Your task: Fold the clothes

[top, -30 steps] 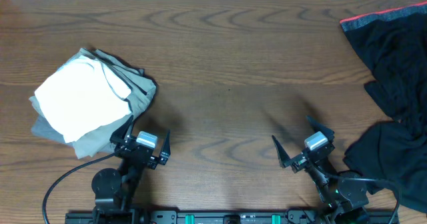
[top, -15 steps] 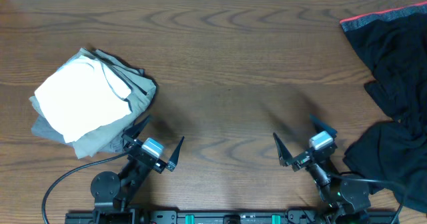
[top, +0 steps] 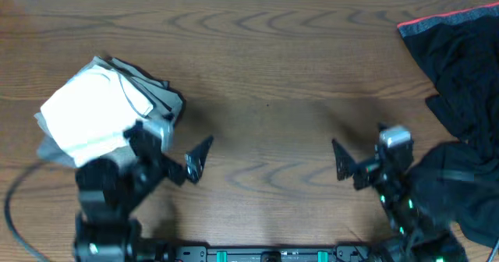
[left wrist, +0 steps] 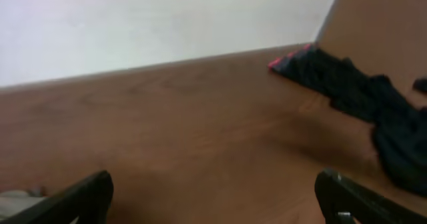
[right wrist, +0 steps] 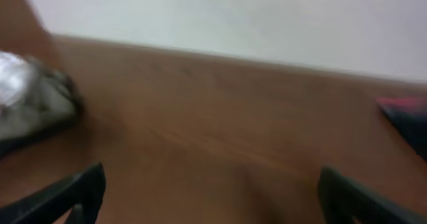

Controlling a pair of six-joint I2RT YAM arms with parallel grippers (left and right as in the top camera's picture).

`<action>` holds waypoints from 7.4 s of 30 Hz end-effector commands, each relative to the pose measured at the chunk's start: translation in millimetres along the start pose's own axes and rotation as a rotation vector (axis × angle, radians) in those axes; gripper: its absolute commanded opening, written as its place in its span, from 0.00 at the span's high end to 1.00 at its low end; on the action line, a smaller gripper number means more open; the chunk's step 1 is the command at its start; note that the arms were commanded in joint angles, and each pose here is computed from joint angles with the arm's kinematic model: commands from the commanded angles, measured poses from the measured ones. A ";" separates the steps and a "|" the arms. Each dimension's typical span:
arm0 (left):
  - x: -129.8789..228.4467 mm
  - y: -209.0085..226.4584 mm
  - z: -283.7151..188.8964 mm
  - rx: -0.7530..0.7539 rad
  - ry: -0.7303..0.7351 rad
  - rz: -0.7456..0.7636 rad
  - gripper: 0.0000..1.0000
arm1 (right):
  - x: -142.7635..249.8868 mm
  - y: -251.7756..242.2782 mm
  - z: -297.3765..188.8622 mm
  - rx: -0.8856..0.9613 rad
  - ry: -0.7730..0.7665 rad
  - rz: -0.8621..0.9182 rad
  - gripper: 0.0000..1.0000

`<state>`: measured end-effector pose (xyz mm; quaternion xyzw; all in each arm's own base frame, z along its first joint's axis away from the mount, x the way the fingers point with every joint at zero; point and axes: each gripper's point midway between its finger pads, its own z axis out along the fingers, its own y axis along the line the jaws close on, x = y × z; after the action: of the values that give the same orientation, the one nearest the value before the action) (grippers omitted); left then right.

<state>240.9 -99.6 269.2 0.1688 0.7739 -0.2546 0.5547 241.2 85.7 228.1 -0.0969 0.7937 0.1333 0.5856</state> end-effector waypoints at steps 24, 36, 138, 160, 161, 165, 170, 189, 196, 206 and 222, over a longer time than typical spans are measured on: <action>-44.8 31.1 50.1 0.029 0.405 -0.196 0.02 | 41.0 -164.4 137.9 0.370 0.654 0.477 0.01; -30.1 34.5 46.4 -0.003 0.467 -0.236 0.02 | 73.1 -302.7 134.2 0.718 0.555 0.658 0.08; 131.3 36.0 261.7 0.006 0.717 -0.342 0.02 | 31.6 -130.5 177.6 0.317 0.649 0.448 0.37; 220.1 0.4 272.9 0.028 0.924 -0.378 0.02 | 27.2 -192.5 160.2 0.428 0.588 0.490 0.26; 223.6 -2.4 269.0 0.027 0.946 -0.380 0.02 | 26.8 -193.7 160.1 0.434 0.586 0.488 0.26; 234.1 -7.8 249.8 0.008 1.037 -0.402 0.02 | 23.1 -199.7 161.6 0.457 0.563 0.474 0.58; 234.9 -6.7 221.9 -0.035 1.131 -0.434 0.02 | 14.8 -205.7 169.6 0.461 0.511 0.459 0.88; 157.6 16.6 226.2 -0.181 0.894 -0.319 0.02 | 80.4 -239.9 210.7 0.444 0.544 0.609 0.75; 167.5 20.0 250.0 -0.155 0.853 -0.318 0.02 | 75.4 -239.9 208.7 0.331 0.528 0.648 0.65; 204.0 5.9 254.9 -0.074 0.942 -0.368 0.02 | 70.3 -253.4 197.0 0.260 0.493 0.727 0.73; 218.2 -24.4 258.0 0.022 0.982 -0.376 0.02 | 69.6 -256.5 195.8 0.264 0.487 0.730 0.76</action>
<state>368.6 -271.3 19.2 0.1321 0.9561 -0.2386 0.1073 474.8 -92.1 73.3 0.2456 0.9025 0.1977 0.2934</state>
